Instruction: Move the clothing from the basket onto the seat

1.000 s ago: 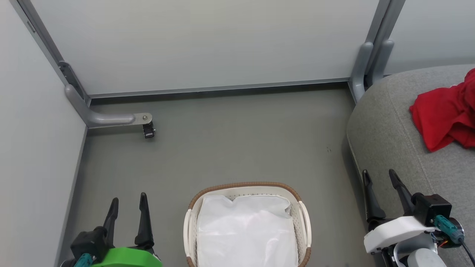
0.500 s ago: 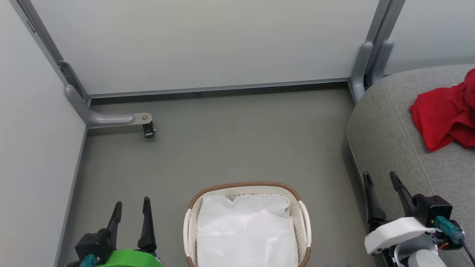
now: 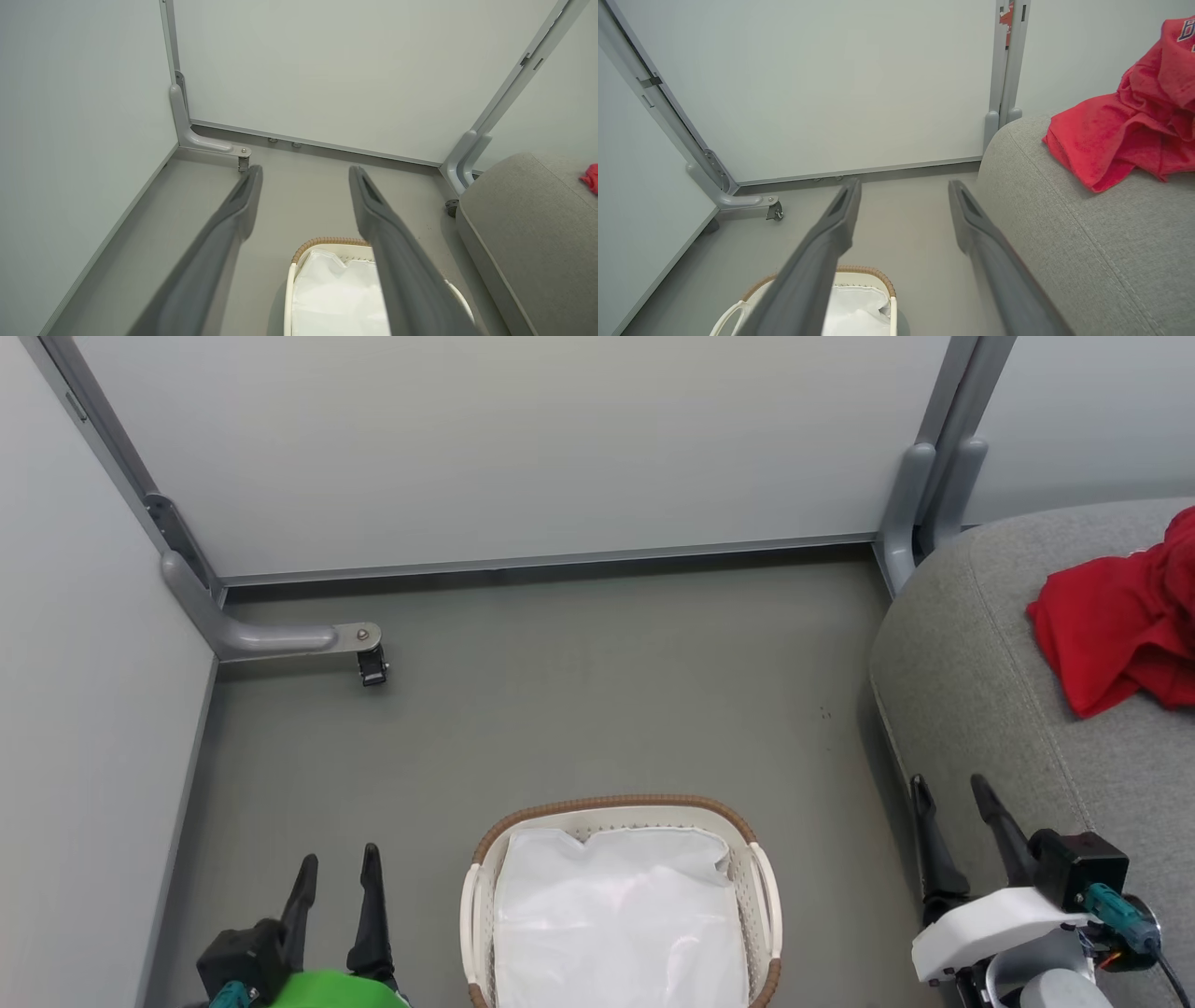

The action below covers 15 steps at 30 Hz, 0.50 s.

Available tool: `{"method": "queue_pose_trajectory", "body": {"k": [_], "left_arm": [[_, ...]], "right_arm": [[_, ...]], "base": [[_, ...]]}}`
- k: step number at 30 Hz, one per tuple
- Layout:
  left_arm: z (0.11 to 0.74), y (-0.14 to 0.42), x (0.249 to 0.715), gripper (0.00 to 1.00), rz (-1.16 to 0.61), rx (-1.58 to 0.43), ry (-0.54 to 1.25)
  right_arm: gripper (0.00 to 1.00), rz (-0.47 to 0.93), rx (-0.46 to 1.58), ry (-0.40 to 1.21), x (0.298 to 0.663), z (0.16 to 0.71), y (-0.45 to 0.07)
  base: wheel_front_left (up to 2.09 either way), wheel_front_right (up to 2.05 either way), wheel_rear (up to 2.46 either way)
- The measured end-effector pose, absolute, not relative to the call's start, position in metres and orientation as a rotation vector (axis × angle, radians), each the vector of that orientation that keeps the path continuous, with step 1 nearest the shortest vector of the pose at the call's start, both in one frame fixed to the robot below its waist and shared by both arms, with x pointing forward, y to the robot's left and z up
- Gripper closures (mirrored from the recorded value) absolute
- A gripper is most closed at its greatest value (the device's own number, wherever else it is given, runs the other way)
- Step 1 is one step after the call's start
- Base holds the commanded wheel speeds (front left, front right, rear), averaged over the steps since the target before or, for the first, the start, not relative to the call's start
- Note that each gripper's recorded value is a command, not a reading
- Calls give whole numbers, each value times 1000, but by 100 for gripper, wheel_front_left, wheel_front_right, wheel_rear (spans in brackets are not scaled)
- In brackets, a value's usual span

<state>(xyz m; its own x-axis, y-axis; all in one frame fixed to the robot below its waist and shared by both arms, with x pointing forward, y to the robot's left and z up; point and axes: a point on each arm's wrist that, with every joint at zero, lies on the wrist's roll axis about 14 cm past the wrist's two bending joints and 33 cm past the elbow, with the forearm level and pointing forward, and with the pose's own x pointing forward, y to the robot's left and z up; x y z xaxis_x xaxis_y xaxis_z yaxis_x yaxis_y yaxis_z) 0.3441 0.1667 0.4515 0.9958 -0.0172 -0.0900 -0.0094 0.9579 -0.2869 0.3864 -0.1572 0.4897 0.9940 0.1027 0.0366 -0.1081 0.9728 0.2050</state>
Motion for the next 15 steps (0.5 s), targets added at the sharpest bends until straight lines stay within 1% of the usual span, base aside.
{"method": "queue_pose_trajectory", "body": {"k": [4,15], "left_arm": [[437,167,337,100,8,-300,138],[434,177,338,100,66,-470,172]], "right_arm": [[100,98,219,24,380,474,-157],[100,38,407,60,380,470,-167]], "base": [[0,0,0],[0,0,0]]}}
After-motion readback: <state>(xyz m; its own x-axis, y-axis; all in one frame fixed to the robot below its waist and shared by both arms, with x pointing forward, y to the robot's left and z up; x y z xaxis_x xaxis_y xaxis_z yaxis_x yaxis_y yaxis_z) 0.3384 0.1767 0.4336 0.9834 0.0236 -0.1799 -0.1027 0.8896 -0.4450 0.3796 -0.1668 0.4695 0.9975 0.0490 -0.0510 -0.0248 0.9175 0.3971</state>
